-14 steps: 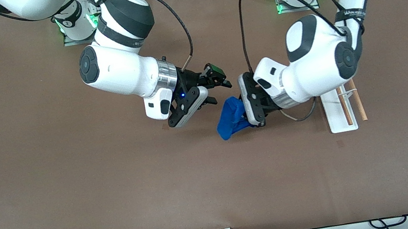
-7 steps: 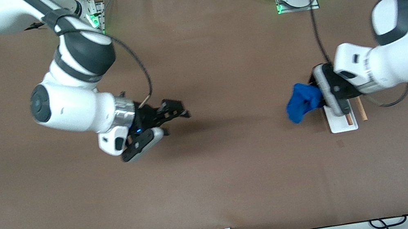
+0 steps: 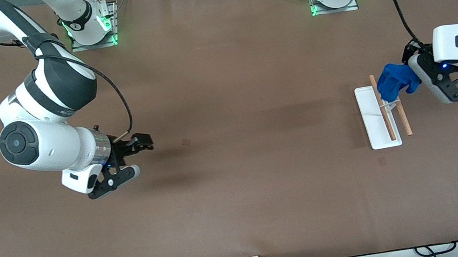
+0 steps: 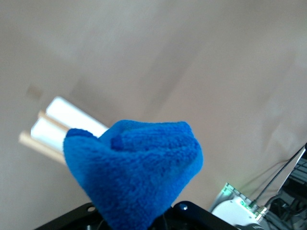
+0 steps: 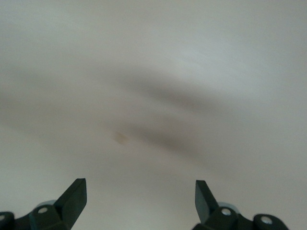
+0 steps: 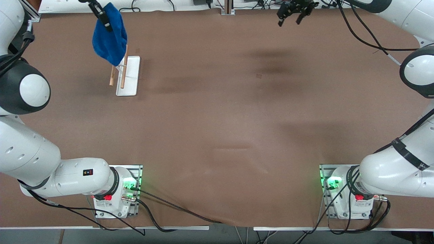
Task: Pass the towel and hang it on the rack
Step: 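Open the right gripper and withdraw while the left gripper carries towel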
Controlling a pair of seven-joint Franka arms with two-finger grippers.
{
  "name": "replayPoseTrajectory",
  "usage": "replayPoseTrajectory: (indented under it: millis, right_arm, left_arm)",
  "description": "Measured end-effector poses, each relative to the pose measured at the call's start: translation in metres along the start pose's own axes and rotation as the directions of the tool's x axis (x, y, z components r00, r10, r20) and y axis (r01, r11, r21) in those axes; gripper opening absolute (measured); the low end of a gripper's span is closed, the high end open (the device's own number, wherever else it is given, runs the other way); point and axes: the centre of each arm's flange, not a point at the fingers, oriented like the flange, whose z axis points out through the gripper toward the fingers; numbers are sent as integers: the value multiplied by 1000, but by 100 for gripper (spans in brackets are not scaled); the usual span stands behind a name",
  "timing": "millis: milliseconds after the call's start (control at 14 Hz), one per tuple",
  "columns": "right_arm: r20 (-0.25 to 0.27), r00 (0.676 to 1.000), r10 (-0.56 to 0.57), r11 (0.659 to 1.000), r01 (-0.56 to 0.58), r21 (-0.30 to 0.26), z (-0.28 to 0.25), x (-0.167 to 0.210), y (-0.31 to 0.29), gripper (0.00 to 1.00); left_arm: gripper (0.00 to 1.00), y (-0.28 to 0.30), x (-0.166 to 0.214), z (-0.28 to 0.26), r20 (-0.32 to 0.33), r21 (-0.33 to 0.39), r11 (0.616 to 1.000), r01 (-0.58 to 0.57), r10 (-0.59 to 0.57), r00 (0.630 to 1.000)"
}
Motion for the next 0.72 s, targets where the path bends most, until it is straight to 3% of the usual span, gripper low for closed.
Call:
replayPoseTrajectory:
  millis: [215,430,717]
  right_arm:
    - [-1,998,68,988,-68,-142,-17,-9,27,100]
    - [-24,994,109,978,-111,-178,-28,-12,58,100]
    - [-73,976,203,956,-214,-200,-58,-24,119,100]
  left_arm:
    - [4,16,-33,7,28,4,980,198,-198,980]
    - [4,36,-52,22,-9,50,944,327,-327,945]
    - [4,52,-69,48,-69,114,922,370,-364,929]
